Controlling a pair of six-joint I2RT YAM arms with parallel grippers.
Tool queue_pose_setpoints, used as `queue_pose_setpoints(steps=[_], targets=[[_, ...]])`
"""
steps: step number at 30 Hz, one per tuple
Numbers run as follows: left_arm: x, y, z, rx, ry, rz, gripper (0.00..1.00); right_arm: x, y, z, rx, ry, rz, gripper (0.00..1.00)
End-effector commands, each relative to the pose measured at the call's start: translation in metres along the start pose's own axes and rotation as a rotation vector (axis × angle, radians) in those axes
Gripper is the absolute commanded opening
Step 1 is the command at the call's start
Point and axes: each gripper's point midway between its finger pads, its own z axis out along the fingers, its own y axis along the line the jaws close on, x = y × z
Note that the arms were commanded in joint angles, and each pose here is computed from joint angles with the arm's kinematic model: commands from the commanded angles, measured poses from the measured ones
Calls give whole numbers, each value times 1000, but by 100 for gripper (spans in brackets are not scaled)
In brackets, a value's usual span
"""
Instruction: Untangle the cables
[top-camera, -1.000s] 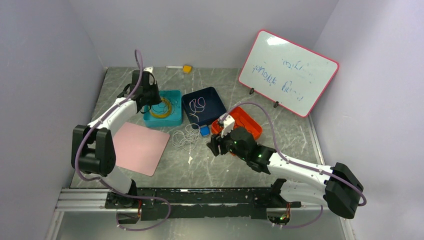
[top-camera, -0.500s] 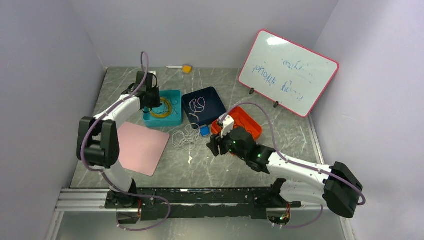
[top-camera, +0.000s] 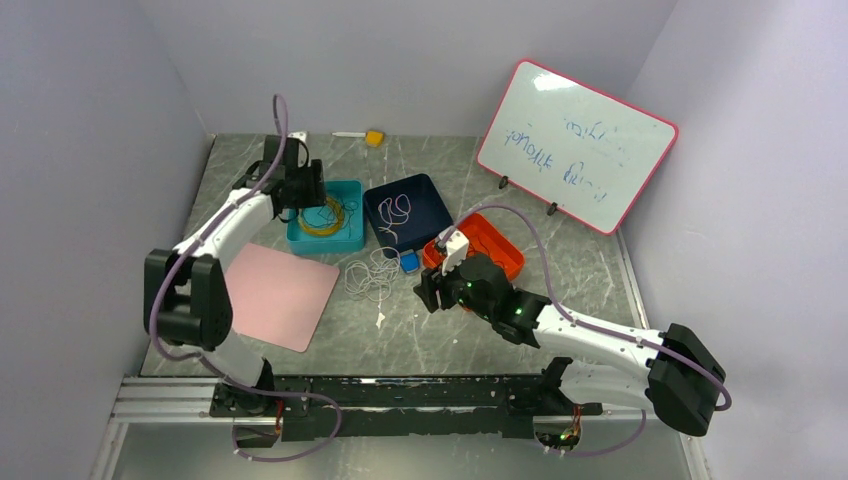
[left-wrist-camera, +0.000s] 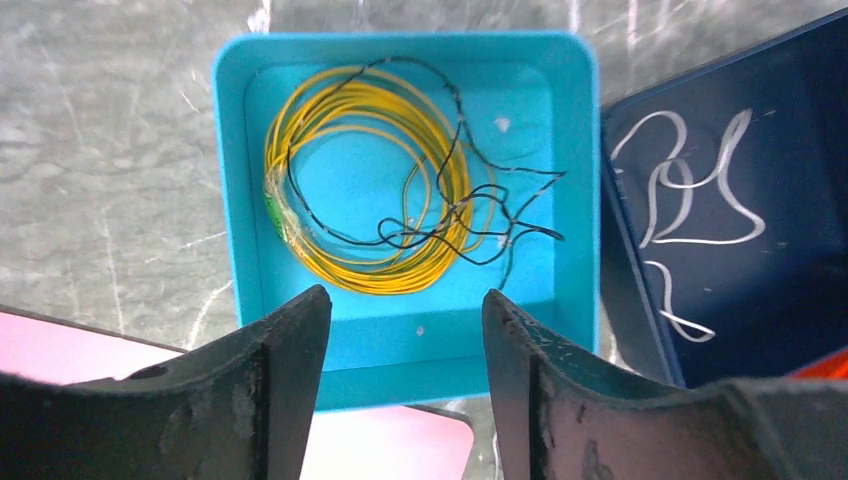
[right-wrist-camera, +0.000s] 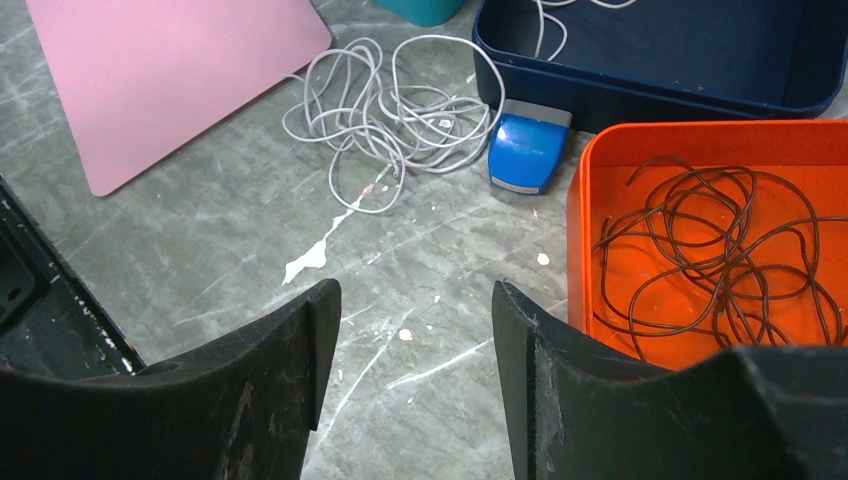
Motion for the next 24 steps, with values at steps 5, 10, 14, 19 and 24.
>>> queue_pose_setpoints(steps=[5, 10, 14, 19, 24], targets=[[-30, -31, -62, 195, -147, -16, 66, -17, 4, 2, -4, -30, 9, 61], [1, -66, -83, 337, -143, -11, 64, -21, -7, 8, 81, -7, 50, 63], [35, -99, -94, 414, -104, 29, 64, -22, -21, 11, 174, 14, 84, 65], [77, -130, -90, 488, -33, 82, 63, -17, -38, 8, 240, 21, 159, 65], [109, -150, -69, 485, 27, 146, 61, -13, -55, 1, 273, 19, 236, 65]])
